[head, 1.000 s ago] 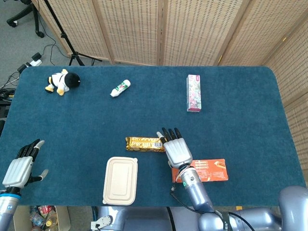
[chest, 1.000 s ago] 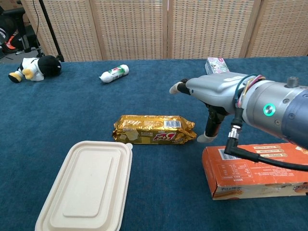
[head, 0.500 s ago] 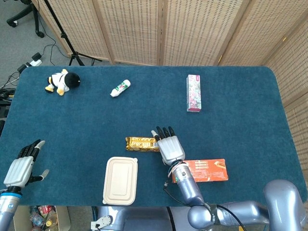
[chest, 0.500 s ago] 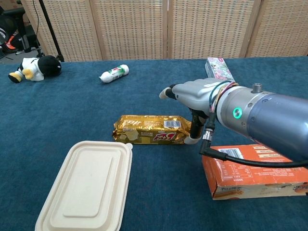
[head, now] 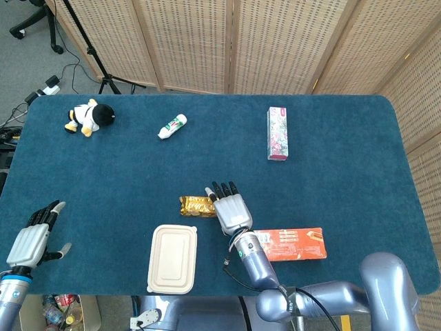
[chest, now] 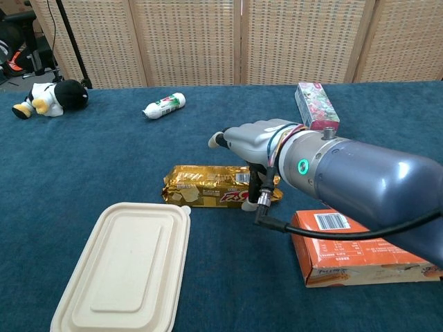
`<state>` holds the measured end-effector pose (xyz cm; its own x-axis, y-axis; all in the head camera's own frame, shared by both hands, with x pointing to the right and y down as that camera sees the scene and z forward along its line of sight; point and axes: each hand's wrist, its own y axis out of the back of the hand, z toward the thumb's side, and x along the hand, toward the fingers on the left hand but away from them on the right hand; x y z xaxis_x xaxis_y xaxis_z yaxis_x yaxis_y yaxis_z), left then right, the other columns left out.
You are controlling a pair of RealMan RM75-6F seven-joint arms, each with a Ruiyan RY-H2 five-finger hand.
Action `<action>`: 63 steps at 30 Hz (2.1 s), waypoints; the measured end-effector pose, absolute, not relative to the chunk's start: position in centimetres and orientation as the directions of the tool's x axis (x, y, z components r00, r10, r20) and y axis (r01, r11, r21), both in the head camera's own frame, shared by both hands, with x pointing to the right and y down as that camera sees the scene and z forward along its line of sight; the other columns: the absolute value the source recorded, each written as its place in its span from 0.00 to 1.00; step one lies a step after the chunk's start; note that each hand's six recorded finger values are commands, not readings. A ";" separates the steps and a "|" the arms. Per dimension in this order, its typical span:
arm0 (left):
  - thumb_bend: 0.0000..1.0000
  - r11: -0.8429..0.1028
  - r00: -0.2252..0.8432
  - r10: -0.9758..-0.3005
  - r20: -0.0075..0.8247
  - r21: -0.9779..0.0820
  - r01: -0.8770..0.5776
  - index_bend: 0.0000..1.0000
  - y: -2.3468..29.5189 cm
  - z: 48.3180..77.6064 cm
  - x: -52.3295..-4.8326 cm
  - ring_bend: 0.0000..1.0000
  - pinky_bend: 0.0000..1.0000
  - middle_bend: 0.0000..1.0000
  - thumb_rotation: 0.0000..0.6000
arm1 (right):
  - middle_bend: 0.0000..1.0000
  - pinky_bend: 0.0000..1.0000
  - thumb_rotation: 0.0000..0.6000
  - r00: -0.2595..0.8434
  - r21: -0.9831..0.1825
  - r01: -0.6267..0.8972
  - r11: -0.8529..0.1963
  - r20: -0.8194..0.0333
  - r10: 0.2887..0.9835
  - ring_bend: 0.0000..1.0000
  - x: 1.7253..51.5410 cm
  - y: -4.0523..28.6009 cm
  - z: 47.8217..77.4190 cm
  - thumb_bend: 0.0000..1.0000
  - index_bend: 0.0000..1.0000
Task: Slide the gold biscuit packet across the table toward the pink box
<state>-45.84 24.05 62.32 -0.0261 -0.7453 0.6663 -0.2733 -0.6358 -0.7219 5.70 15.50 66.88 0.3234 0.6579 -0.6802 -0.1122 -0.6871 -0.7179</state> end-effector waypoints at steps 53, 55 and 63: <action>0.30 -0.674 -0.027 -0.706 0.708 -0.683 -0.282 0.00 24.8 63.8 -45.9 0.00 0.00 0.00 1.00 | 0.00 0.00 1.00 0.349 -0.702 -0.103 -0.704 -0.689 0.635 0.00 0.3 13.4 70.7 0.26 0.02; 0.30 -0.676 -0.028 -0.703 0.710 -0.680 -0.283 0.00 24.9 63.9 -45.9 0.00 0.00 0.00 1.00 | 0.00 0.00 1.00 0.347 -0.704 -0.103 -0.703 -0.688 0.638 0.00 0.2 13.0 70.8 0.26 0.02; 0.30 -0.682 -0.030 -0.696 0.718 -0.673 -0.288 0.00 25.0 64.2 -45.9 0.00 0.00 0.00 1.00 | 0.00 0.00 1.00 0.332 -0.703 -0.105 -0.703 -0.691 0.642 0.00 0.2 12.1 71.4 0.25 0.02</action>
<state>-45.92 24.95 64.24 -0.0303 -0.6956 0.7177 -0.2877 -0.6816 -0.6728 0.19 12.05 71.40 0.3324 0.6418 -0.6911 -0.1045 -0.7032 -0.7032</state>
